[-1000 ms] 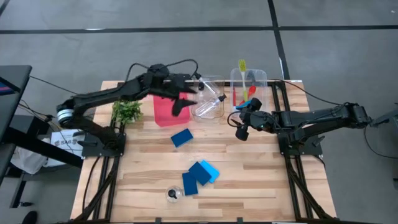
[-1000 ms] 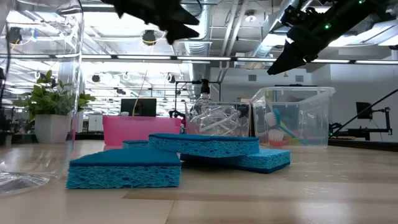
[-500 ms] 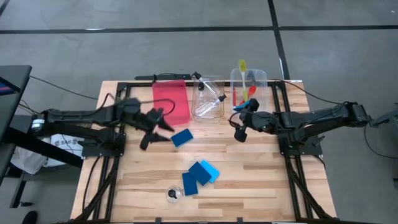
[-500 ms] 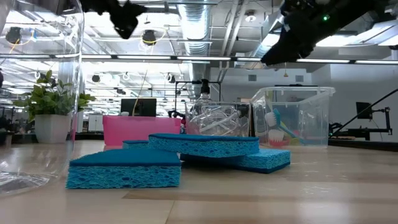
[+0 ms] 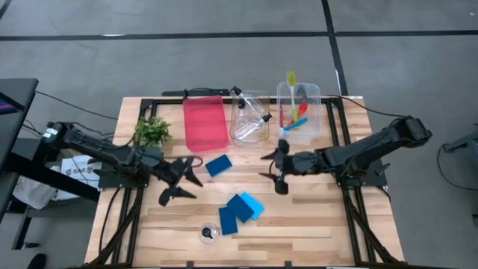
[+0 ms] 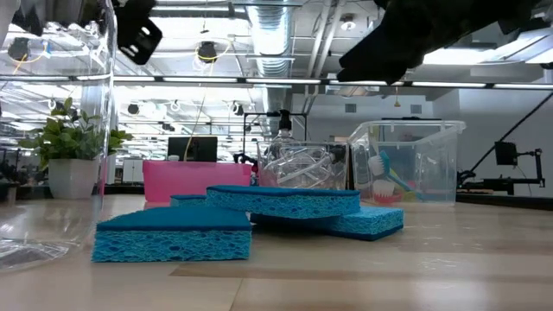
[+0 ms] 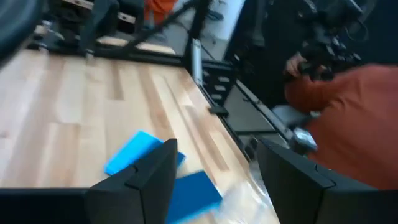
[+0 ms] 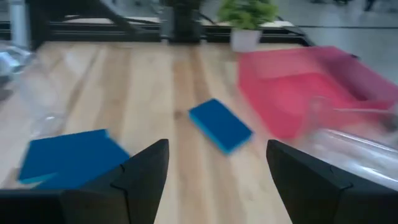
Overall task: Pick & Place Kitchen Sink Supplies
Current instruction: Put the soap dispenser into the left transparent bin
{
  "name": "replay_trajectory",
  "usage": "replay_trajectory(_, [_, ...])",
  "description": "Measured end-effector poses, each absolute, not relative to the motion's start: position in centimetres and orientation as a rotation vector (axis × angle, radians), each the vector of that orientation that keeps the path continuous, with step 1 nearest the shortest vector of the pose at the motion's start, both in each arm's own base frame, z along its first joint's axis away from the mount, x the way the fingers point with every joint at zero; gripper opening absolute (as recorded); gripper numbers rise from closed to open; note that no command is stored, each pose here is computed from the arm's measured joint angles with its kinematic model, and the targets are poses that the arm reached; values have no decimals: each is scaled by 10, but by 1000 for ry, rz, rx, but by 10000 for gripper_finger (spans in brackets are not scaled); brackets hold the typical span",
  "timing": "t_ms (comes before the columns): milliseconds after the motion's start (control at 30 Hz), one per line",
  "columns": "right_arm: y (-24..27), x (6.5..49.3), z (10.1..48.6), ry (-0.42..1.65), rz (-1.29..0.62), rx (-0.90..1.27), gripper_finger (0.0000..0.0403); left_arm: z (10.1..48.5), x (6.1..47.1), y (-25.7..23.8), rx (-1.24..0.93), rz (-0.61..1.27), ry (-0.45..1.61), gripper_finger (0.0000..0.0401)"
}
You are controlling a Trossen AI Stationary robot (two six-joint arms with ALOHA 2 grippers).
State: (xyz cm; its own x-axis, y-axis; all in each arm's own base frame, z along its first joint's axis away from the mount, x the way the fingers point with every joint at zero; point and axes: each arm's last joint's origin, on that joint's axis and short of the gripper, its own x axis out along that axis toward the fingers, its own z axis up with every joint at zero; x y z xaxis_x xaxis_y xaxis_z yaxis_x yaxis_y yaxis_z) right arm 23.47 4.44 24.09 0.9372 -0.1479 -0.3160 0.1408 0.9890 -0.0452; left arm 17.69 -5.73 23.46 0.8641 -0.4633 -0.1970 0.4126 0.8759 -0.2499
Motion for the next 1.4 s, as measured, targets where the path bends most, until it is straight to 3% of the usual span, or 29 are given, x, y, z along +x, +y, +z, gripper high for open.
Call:
replay_trajectory(233, [80, 243, 231, 286, -23, -4, 265, 219, 162, -85, -199, -585, 325, 222])
replay_trajectory(567, [111, 238, 221, 293, 21, -33, 265, 201, 146, -112, -114, -570, 308, 227])
replay_trajectory(833, [118, 237, 223, 270, 42, -10, 265, 180, 160, -130, 112, -522, 264, 230])
replay_trajectory(1400, [118, 237, 225, 248, 43, -4, 265, 176, 173, -141, 69, -527, 170, 238])
